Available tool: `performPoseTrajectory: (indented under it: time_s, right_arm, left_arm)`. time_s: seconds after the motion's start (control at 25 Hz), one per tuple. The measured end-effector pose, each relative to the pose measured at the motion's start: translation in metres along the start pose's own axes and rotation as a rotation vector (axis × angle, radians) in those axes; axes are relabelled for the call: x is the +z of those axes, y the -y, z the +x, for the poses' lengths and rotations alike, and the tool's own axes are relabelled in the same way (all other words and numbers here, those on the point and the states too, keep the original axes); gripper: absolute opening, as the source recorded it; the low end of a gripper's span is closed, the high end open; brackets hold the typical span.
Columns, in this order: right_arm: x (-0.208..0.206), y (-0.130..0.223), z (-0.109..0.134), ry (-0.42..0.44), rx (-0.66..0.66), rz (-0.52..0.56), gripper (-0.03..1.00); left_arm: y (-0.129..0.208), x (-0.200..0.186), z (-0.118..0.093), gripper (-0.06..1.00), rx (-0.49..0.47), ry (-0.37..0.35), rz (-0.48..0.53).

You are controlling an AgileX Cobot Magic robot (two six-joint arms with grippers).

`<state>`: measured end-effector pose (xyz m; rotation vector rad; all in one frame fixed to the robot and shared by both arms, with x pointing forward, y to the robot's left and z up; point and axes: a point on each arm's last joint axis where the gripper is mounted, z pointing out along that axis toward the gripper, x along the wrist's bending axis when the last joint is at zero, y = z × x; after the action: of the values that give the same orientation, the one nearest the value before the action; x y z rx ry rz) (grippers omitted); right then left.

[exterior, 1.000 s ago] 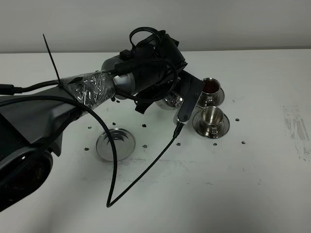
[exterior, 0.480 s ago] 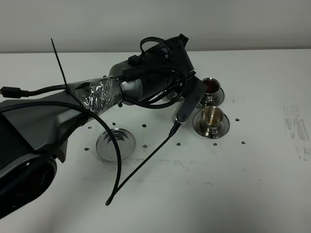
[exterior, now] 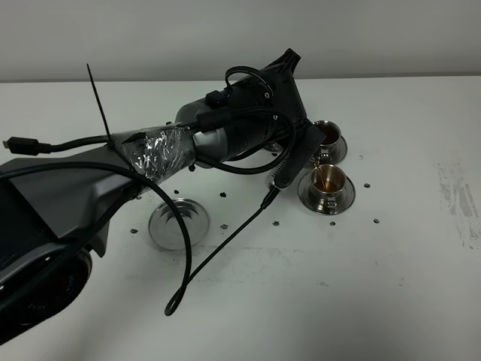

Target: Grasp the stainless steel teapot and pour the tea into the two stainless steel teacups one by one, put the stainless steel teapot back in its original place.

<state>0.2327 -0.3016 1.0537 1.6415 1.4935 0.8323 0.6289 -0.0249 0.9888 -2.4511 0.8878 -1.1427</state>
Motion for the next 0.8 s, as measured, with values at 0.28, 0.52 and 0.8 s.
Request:
performPoseTrajectory:
  time_s: [0.28,0.52,0.8]
  right_arm:
    - [0.0,0.0,0.0,0.0,0.0,0.0,0.29]
    - [0.0,0.0,0.0,0.0,0.0,0.0,0.29]
    - [0.0,0.0,0.0,0.0,0.0,0.0,0.29]
  left_arm:
    - [-0.006,-0.005,0.004,0.2,0.046,-0.036,0.02]
    - [-0.01,-0.009,0.007,0.2,0.084,-0.061,0.036]
    - [-0.01,-0.011,0.009,0.2,0.114,-0.079,0.058]
